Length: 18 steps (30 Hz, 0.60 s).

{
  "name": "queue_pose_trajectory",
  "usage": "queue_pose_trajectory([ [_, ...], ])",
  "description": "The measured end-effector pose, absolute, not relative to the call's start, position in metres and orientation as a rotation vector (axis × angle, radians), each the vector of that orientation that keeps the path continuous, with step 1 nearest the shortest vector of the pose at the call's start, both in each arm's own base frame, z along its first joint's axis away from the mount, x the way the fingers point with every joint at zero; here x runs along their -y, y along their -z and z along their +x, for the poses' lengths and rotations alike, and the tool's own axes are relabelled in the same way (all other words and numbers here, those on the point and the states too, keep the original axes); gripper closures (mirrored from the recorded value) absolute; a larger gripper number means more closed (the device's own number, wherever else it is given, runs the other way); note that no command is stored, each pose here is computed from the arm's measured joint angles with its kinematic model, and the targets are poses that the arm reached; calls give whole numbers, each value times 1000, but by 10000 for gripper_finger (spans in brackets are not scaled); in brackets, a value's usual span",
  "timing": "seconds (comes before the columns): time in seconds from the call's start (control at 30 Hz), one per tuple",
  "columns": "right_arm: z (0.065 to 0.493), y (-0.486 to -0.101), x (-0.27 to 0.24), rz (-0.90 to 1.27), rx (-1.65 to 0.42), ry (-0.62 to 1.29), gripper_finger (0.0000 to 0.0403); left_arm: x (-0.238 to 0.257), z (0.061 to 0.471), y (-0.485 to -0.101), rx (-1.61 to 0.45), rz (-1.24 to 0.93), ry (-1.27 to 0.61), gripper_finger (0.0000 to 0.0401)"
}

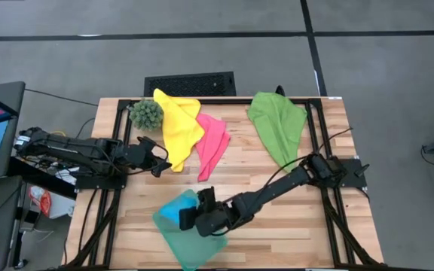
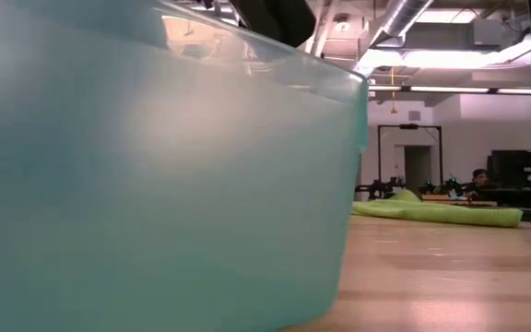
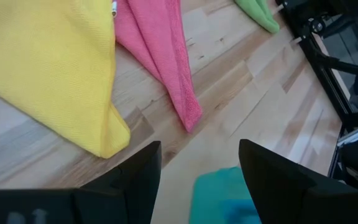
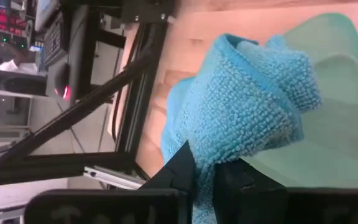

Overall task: Fold microfiber towels
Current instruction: Put the folded blue microfiber towel into the bin

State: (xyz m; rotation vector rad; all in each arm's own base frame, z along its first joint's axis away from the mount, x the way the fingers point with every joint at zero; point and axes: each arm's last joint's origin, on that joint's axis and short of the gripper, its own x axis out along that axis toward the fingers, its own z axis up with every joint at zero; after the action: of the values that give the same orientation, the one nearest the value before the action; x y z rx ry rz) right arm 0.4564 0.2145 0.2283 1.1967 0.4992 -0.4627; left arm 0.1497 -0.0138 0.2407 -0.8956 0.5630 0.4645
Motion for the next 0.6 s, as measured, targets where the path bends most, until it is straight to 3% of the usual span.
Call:
queue_pose_trajectory([
  [0.27,443,-199,-233,1181,-644,531,347,14,150,-241,-567,-876,-459,193],
  [0.6,432,-201,-249,1234,-756,494,347,14,149,-240,-579,-872,-463,193],
])
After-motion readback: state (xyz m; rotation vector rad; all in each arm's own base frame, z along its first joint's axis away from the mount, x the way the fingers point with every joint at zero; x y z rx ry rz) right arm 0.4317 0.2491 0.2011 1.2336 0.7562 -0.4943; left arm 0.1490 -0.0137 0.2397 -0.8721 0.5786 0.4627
